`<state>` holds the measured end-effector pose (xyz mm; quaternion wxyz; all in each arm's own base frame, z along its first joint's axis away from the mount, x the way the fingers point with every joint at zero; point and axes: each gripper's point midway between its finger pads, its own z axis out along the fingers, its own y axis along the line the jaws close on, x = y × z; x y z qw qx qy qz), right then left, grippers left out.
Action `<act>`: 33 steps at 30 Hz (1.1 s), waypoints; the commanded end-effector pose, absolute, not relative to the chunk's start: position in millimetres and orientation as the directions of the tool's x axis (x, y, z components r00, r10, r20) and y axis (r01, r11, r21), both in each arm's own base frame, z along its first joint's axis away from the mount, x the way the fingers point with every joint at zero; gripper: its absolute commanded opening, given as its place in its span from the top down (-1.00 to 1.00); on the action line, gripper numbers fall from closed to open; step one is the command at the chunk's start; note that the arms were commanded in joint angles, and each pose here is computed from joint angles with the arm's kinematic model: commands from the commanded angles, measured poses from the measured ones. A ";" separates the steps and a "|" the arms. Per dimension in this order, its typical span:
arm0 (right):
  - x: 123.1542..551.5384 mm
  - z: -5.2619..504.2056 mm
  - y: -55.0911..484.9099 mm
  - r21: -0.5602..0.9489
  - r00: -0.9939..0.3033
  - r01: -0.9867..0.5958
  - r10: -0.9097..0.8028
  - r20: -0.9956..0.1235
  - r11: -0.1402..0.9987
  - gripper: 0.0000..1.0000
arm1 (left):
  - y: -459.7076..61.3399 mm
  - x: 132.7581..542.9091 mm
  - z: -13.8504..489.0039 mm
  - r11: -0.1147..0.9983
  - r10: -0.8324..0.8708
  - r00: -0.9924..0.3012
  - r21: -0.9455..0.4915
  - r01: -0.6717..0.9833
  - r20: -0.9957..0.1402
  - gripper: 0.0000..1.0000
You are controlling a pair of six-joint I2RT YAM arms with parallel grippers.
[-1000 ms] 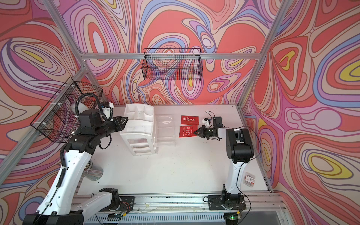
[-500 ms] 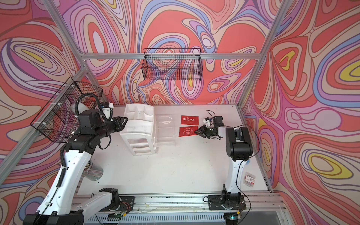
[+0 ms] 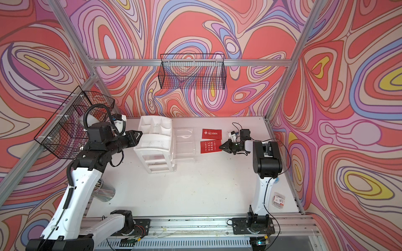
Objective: Take the postcards out of the drawer
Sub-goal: Place the postcard at the center of the board.
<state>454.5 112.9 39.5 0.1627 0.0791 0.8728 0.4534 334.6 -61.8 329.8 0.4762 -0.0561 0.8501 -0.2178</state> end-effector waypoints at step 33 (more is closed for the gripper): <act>452.1 56.7 72.4 0.667 -0.915 0.003 0.270 -0.299 0.745 0.31 | -32.6 339.1 317.1 0.961 -0.213 -0.617 -0.278 0.009 -0.758 0.24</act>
